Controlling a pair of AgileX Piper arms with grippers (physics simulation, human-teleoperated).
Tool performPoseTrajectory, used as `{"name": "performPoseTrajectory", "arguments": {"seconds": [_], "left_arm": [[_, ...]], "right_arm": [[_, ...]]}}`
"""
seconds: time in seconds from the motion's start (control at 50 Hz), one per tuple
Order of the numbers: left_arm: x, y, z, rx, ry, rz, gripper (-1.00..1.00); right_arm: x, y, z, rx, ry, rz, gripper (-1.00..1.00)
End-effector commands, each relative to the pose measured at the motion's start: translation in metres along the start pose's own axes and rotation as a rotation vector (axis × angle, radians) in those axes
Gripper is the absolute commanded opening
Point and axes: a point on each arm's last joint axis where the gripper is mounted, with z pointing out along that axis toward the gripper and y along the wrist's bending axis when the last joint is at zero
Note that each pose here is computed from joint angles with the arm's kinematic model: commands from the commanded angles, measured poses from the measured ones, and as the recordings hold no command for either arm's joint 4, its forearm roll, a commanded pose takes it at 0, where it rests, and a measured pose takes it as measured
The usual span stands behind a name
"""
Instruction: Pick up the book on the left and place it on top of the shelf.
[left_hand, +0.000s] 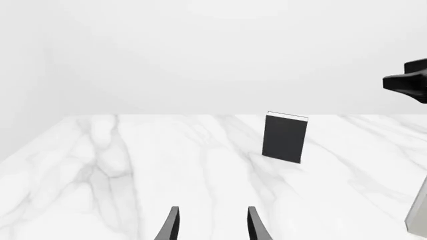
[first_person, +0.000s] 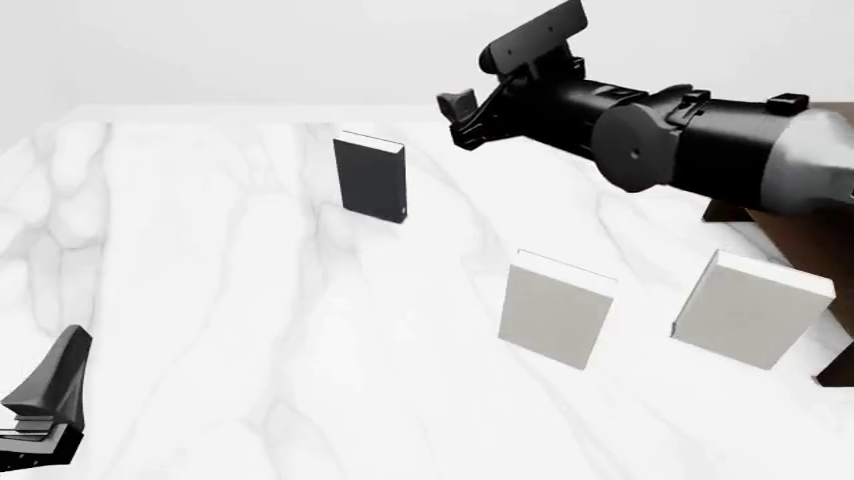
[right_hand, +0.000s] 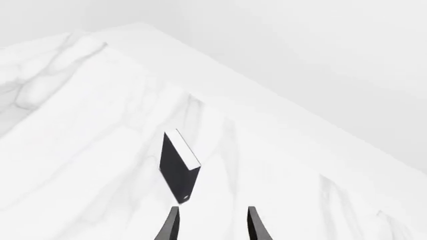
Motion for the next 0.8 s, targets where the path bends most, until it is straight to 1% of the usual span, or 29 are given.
{"name": "performPoseTrajectory", "arguments": {"seconds": [0.02, 0.1, 0.26, 0.36, 0.52, 0.8], "left_arm": [[0.000, 0.000, 0.000, 0.000, 0.000, 0.000, 1.00], [0.000, 0.000, 0.000, 0.000, 0.000, 0.000, 1.00], [0.000, 0.000, 0.000, 0.000, 0.000, 0.000, 1.00], [0.000, 0.000, 0.000, 0.000, 0.000, 0.000, 1.00], [0.000, 0.000, 0.000, 0.000, 0.000, 0.000, 1.00], [0.000, 0.000, 0.000, 0.000, 0.000, 0.000, 1.00]], "right_arm": [[-0.002, 0.008, 0.023, -0.020, -0.006, 0.003, 1.00], [-0.003, 0.008, 0.029, -0.017, -0.011, 0.007, 1.00], [0.004, 0.013, 0.047, -0.025, -0.006, 0.017, 1.00], [0.007, 0.012, 0.058, -0.022, 0.000, 0.017, 1.00], [0.010, 0.015, 0.068, -0.028, 0.001, 0.022, 1.00], [0.024, 0.014, 0.085, -0.021, 0.015, 0.033, 1.00]]}}
